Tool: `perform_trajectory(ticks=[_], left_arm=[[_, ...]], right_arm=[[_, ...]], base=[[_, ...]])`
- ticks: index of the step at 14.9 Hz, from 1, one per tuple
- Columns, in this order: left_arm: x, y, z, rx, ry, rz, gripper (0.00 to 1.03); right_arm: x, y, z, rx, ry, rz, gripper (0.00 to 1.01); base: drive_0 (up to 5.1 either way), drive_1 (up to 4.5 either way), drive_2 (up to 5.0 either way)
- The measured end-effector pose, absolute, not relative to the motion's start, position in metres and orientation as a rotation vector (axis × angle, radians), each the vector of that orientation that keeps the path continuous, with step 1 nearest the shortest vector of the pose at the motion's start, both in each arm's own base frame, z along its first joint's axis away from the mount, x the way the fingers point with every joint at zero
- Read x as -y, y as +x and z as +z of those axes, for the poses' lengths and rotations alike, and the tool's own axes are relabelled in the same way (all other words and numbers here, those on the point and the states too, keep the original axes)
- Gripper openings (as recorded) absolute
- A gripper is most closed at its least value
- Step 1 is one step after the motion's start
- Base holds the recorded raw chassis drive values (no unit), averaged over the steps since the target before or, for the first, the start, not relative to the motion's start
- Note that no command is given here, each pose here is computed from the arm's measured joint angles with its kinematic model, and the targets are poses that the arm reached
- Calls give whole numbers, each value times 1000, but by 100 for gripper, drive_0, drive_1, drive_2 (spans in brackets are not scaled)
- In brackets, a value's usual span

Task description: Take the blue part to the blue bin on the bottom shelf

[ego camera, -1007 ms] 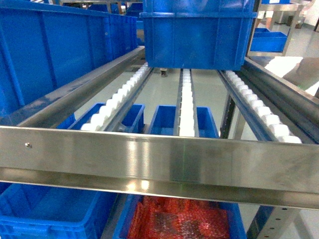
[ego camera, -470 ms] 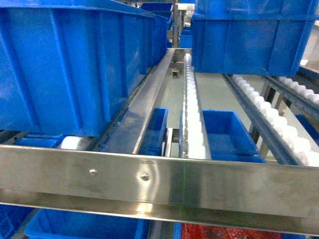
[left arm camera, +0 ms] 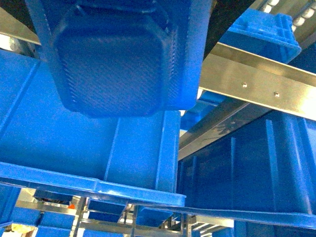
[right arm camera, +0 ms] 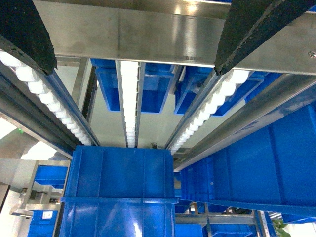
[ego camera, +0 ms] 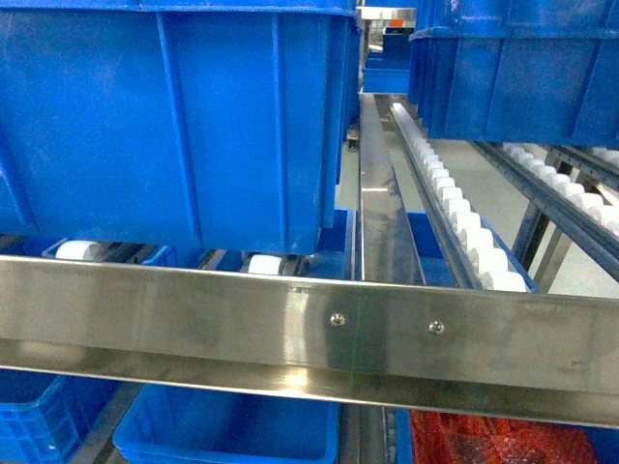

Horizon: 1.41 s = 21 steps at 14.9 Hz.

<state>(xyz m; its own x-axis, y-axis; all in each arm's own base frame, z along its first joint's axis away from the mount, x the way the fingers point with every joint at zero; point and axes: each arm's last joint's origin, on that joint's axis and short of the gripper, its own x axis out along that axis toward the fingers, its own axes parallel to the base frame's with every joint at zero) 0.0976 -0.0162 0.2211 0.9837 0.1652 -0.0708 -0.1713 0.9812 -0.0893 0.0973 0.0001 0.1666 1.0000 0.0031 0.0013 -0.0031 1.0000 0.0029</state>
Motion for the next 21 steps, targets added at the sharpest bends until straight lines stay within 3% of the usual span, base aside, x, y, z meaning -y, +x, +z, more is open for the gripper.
perform_trajectory(ticks=[3, 21], left_arm=[[16, 98, 221, -64, -95, 167, 43], [16, 98, 221, -64, -95, 167, 43]], right_arm=[[0, 97, 167, 1, 2, 1, 98], [0, 97, 167, 2, 4, 0, 98]], base=[[3, 403, -397], [0, 0, 0]])
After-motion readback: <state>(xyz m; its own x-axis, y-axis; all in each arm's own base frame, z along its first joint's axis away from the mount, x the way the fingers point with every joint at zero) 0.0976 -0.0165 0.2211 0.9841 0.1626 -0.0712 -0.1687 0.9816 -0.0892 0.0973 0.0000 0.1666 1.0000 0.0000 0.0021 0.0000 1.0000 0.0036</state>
